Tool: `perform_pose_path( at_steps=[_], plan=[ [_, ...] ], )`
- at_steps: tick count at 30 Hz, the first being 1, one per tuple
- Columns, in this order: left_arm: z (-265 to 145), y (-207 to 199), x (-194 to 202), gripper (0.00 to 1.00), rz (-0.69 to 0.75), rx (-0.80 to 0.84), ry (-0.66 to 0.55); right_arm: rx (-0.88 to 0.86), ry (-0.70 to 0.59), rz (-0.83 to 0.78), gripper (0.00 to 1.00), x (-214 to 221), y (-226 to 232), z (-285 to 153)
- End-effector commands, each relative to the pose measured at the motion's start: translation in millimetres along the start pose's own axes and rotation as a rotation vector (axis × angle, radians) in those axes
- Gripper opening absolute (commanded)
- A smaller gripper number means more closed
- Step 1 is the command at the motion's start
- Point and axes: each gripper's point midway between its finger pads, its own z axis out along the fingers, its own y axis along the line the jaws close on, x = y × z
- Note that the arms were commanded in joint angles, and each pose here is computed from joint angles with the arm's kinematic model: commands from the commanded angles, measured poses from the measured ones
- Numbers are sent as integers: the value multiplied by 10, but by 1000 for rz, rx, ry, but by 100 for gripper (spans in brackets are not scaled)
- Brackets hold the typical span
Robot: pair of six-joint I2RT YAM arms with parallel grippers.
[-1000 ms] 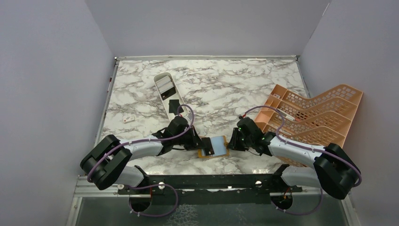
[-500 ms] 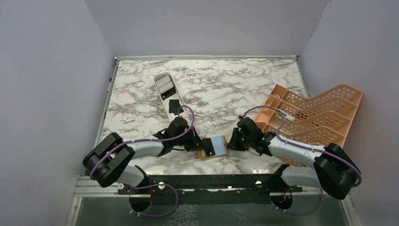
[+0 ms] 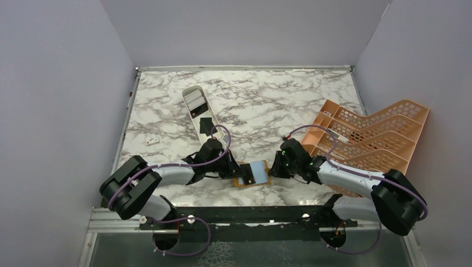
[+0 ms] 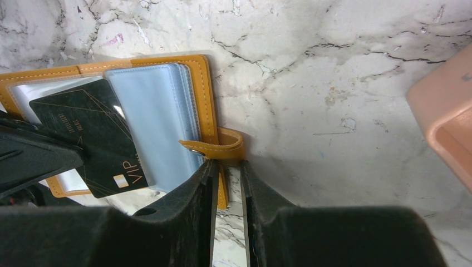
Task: Put the credit cards into the card holder
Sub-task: Insert the credit card into the card holder.
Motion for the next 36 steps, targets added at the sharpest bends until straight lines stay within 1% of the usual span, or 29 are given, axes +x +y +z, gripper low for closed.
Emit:
perform_pose_path(
  at_steps=[1,8,19,36],
  plan=[
    [5,81,81,0,0,-15,20,45,58,-21,26,158,-129,14],
    [0,166,117,0,10,-54,37,49,55,-19,26,151,-134,19],
    [35,167,159,0,30,-51,78,40,50,-20,27,135,-113,9],
    [102,151,47,0,58,-74,50,33,47,-23,27,132,-101,-13]
  ],
)
